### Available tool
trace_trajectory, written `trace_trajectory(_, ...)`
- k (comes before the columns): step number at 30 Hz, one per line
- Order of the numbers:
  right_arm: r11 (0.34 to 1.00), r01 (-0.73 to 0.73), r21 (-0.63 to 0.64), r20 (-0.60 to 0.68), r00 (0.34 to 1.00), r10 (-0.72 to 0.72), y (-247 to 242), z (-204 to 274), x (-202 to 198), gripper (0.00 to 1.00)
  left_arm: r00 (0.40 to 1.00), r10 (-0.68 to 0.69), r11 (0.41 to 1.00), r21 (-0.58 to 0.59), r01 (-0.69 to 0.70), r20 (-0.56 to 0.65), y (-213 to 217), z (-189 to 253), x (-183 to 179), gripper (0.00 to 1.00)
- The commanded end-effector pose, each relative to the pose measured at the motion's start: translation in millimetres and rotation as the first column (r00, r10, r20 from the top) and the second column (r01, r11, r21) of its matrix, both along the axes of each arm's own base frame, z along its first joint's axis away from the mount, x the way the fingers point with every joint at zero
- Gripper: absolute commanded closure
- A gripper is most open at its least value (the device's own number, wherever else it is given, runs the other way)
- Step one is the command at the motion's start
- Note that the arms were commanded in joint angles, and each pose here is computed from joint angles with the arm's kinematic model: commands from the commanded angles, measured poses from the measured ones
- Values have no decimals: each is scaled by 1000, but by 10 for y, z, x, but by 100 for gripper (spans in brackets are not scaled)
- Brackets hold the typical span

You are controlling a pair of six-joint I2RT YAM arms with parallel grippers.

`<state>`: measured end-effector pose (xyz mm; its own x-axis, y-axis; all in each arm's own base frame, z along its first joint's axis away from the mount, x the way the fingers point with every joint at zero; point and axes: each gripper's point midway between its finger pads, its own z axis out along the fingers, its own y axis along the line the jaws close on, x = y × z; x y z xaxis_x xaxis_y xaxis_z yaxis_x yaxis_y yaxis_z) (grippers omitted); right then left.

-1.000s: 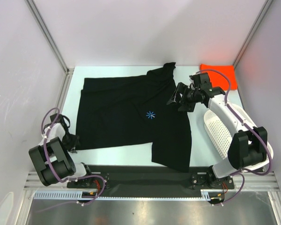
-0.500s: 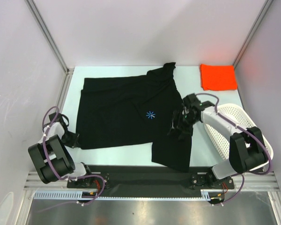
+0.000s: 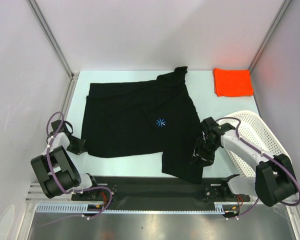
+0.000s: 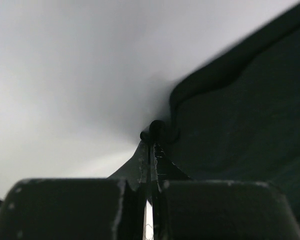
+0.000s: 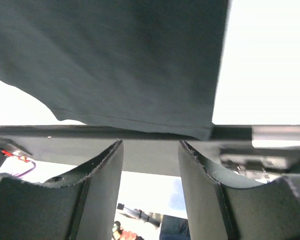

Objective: Fold and stack the t-shirts
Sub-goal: Flatten the tshirt out

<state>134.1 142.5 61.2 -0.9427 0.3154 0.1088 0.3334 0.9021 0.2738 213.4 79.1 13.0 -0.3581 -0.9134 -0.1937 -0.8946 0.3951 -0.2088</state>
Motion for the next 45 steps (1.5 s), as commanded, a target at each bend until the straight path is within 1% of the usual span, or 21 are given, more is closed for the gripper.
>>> trace_trajectory(1, 994, 76, -83, -26, 997, -78, -152, -45, -106, 47, 991, -42, 999, -4, 43, 125, -25, 66, 209, 100)
trace_trajectory(5, 977, 96, -188, -1, 995, -98, -403, -106, -118, 47, 989, -62, 998, -21, 65, 133, -80, 43, 193, 100)
trace_trajectory(6, 978, 97, -187, -4, 995, -99, -414, -123, -114, 46, 988, -69, 997, -17, 72, 135, -77, 49, 193, 100)
trace_trajectory(7, 977, 109, -183, 7, 994, -110, -425, -127, -60, 46, 987, -74, 997, -14, 76, 141, -78, 63, 199, 100)
trace_trajectory(10, 967, 106, -233, 51, 994, -97, -510, -164, 130, 46, 984, -85, 996, -5, 86, 155, -64, 99, 225, 100)
trace_trajectory(12, 961, 92, -262, 41, 996, -84, -565, -214, 161, 46, 983, -88, 996, -13, 92, 159, -79, 112, 238, 100)
trace_trajectory(14, 963, 80, -256, 40, 997, -72, -559, -280, 180, 46, 983, -89, 996, -17, 93, 163, -91, 114, 239, 100)
trace_trajectory(17, 969, 86, -232, 99, 993, -64, -501, -280, 323, 47, 982, -87, 995, -24, 93, 165, -111, 103, 227, 100)
trace_trajectory(22, 964, 76, -256, 104, 993, -51, -514, -372, 368, 49, 982, -78, 996, -35, 85, 170, -142, 81, 206, 100)
trace_trajectory(23, 955, 80, -284, 111, 993, -50, -564, -388, 368, 49, 982, -75, 996, -35, 82, 171, -140, 83, 204, 100)
trace_trajectory(25, 933, 117, -341, 127, 989, -77, -695, -370, 372, 50, 982, -71, 996, -35, 78, 176, -142, 100, 210, 100)
trace_trajectory(27, 918, 173, -356, 165, 979, -121, -808, -303, 456, 49, 981, -67, 997, -32, 74, 182, -136, 117, 216, 100)
trace_trajectory(31, 903, 255, -346, 160, 964, -211, -1009, -268, 514, 44, 981, -68, 997, -32, 75, 182, -136, 134, 224, 100)
trace_trajectory(32, 901, 262, -347, 170, 962, -214, -1033, -250, 537, 43, 981, -69, 997, -31, 76, 180, -136, 135, 217, 100)
trace_trajectory(34, 916, 228, -329, 211, 964, -164, -956, -142, 636, 42, 980, -69, 997, -26, 76, 184, -127, 156, 220, 100)
trace_trajectory(37, 920, 143, -365, 237, 970, -57, -830, 5, 668, 38, 980, -70, 997, -25, 76, 187, -128, 170, 227, 100)
trace_trajectory(38, 926, 118, -359, 248, 968, -27, -722, 64, 681, 37, 980, -68, 997, -25, 74, 188, -126, 172, 230, 100)
trace_trajectory(41, 934, 89, -347, 220, 975, -11, -609, 30, 578, 36, 979, -67, 997, -30, 74, 191, -131, 174, 240, 100)
trace_trajectory(45, 940, 83, -330, 182, 983, -22, -570, -119, 473, 39, 978, -65, 997, -29, 72, 197, -129, 187, 251, 100)
